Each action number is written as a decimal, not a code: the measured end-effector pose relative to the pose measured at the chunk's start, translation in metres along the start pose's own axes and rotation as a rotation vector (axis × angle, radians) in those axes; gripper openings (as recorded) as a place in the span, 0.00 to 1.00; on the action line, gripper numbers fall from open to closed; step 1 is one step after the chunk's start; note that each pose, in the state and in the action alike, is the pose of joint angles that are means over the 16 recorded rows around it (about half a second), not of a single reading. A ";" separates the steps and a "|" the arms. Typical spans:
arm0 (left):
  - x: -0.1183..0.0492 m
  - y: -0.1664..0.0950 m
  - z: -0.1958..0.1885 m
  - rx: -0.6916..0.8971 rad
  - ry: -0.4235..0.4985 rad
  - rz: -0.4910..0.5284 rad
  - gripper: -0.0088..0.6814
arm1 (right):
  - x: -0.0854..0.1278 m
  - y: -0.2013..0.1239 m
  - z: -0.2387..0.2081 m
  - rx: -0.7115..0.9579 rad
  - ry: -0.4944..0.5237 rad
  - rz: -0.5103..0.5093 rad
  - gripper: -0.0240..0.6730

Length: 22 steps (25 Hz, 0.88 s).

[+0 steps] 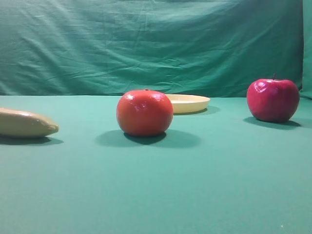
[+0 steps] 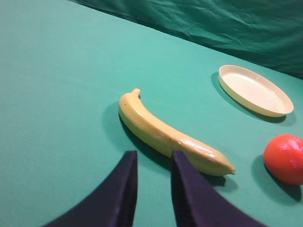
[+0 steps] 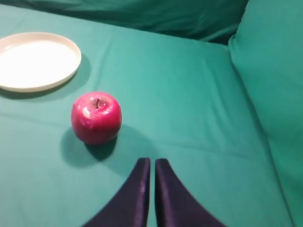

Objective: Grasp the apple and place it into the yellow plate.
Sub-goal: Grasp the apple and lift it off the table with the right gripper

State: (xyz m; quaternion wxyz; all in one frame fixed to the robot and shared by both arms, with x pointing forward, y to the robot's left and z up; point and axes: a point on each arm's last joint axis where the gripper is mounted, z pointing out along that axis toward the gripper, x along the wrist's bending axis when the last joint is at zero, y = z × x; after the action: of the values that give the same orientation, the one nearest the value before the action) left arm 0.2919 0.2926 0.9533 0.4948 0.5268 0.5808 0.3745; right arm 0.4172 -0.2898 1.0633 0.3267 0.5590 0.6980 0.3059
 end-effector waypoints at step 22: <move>0.000 0.000 0.000 0.000 0.000 0.000 0.24 | 0.038 0.058 0.122 0.298 0.209 -0.096 0.48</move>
State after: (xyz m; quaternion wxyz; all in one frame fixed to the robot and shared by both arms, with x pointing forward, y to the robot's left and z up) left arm 0.2919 0.2926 0.9533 0.4948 0.5268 0.5808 0.3745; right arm 0.5425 -0.2344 1.0315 0.1801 0.5326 0.7915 0.2395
